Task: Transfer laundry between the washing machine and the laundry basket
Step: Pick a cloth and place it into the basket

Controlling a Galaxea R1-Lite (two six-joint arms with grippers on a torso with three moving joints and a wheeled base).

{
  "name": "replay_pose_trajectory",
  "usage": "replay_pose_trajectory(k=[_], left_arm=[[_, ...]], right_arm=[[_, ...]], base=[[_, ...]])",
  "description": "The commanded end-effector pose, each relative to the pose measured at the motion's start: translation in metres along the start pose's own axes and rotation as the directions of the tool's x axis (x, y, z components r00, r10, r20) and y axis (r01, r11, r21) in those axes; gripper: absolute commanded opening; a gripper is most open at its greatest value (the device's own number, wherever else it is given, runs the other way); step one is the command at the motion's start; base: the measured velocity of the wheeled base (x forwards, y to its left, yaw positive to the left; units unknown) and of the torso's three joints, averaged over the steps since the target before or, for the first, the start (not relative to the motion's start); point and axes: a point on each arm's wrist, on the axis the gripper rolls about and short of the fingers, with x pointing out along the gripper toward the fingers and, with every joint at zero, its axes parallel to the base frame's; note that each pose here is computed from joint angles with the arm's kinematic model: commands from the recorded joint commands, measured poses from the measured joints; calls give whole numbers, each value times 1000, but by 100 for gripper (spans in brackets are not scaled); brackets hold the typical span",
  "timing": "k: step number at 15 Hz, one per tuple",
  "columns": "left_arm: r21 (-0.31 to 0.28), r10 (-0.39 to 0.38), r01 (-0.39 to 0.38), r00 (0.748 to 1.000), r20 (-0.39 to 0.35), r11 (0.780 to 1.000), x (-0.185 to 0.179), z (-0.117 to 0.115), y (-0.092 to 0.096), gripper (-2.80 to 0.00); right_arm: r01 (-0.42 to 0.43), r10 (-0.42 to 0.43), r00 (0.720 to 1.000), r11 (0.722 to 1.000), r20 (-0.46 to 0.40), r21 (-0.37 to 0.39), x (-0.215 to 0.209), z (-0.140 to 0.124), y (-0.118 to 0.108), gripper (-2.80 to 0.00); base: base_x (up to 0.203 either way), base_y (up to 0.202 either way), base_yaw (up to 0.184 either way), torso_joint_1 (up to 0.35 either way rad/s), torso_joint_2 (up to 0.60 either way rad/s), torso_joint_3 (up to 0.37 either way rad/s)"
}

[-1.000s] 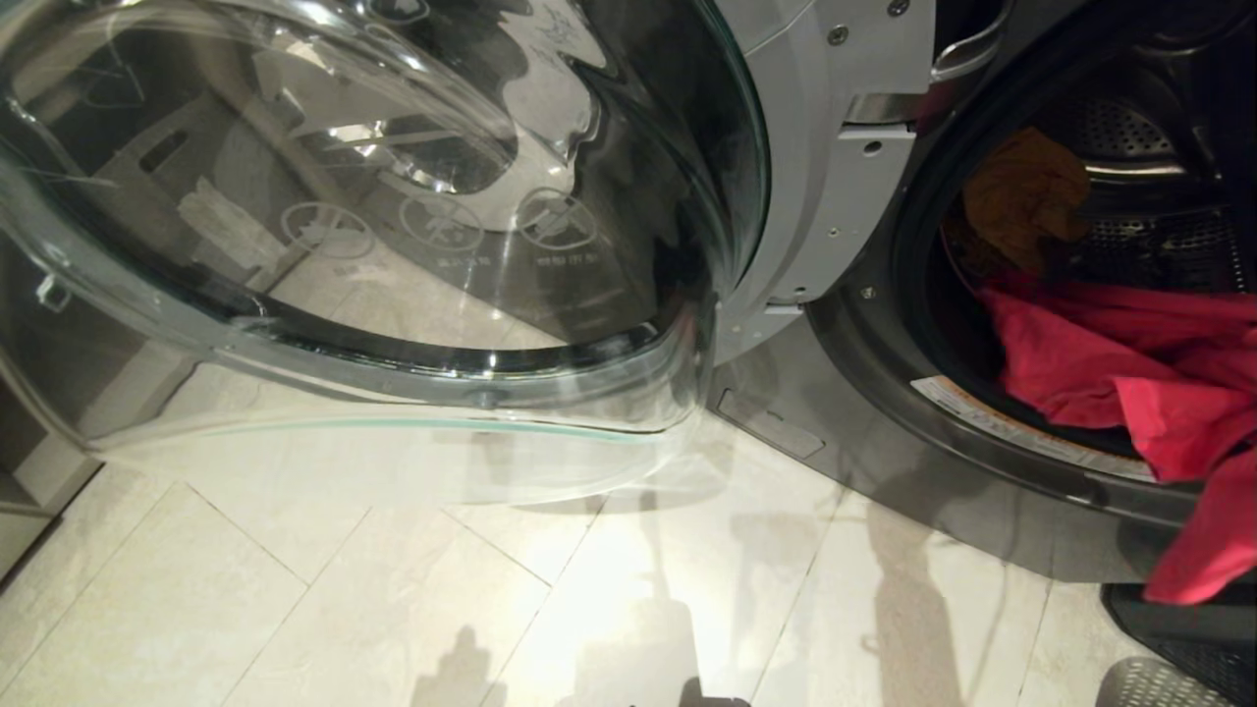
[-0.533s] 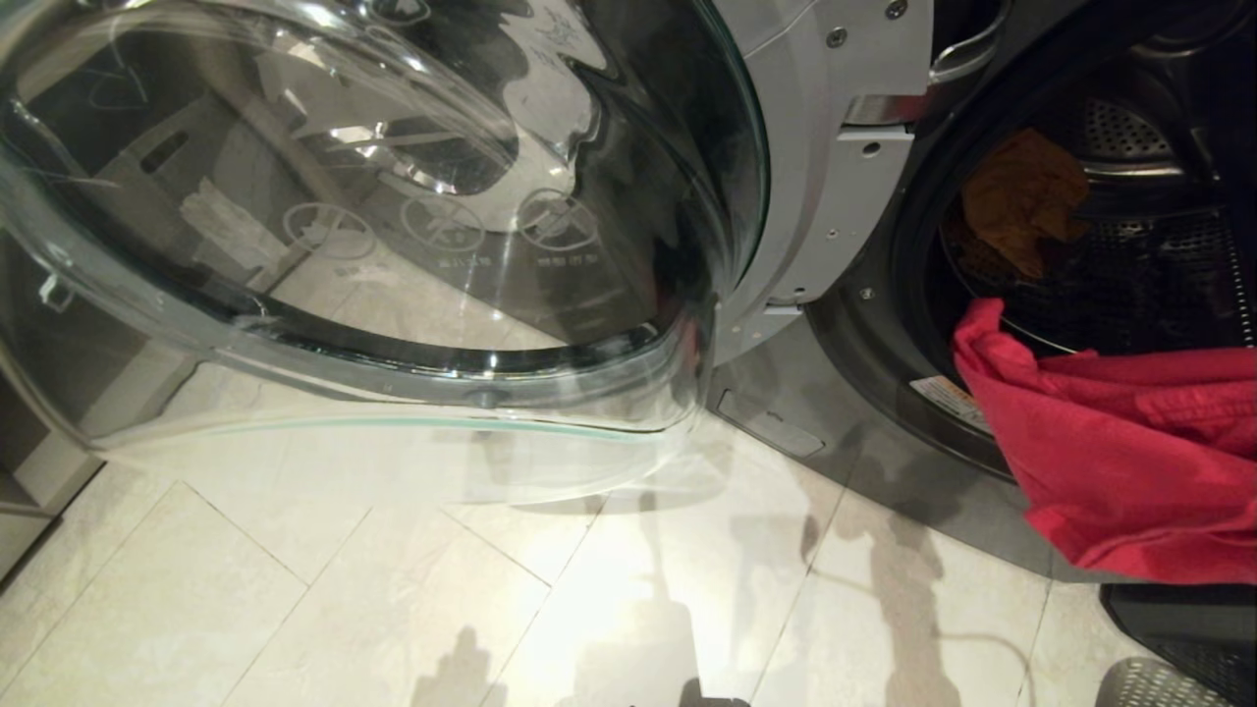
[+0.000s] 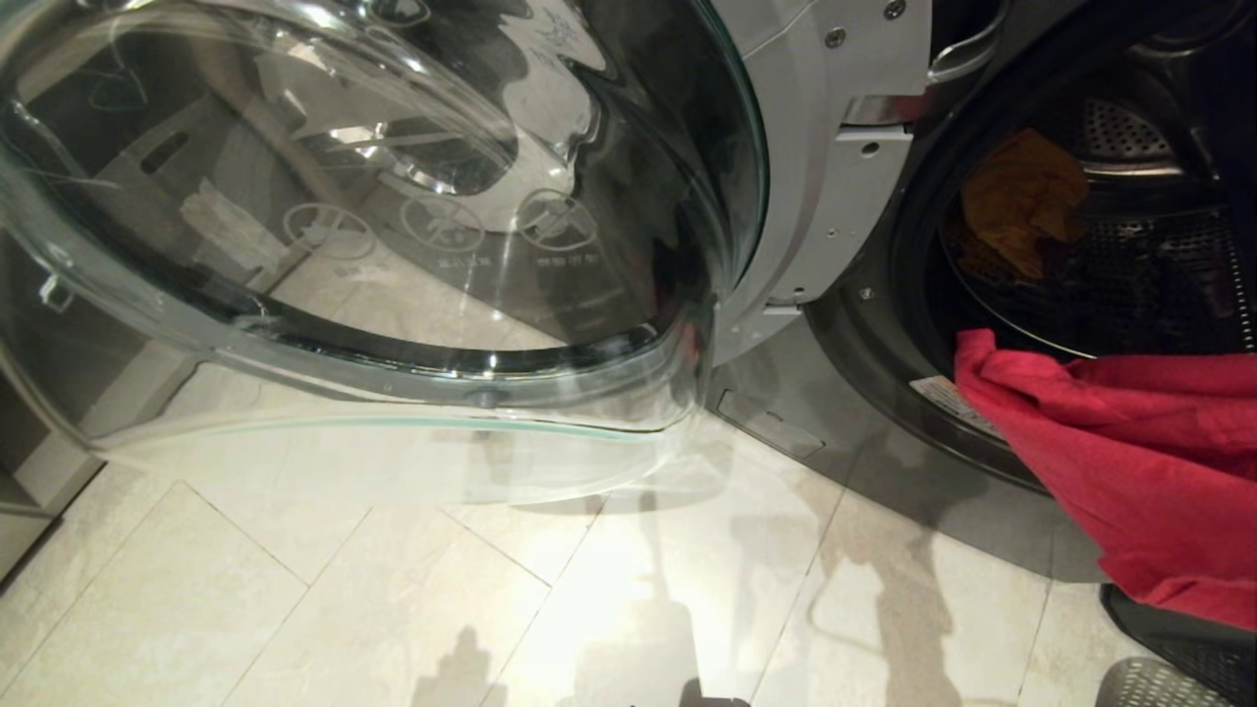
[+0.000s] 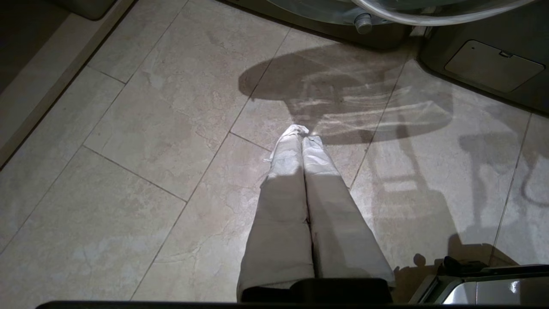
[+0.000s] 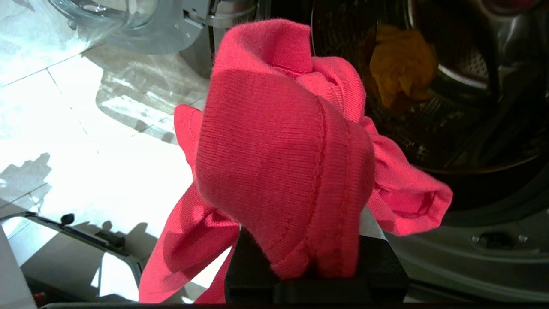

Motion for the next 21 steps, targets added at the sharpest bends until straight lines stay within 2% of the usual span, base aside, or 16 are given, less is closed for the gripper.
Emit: replay_pose_trajectory(k=[1,9,21], left_arm=[[0,-3,3,999,-39,1000,2,-11,-1,-280],[1,-5,5,999,-39,1000,2,-11,-1,-280],[0,-4,4,999,-39,1000,2,-11,-1,-280]], right_arm=[[-14,14,1000,1000,15,-14,1,-5,2,-280],[-120,120,991,993,62,-5,8,-26,-3,-280],[-110,112,990,994,84,-26,15,-22,-6,-280]], base=[[0,0,0,0,0,0],[0,1,-8,0,0,0],[1,7,-171,1,1,2]])
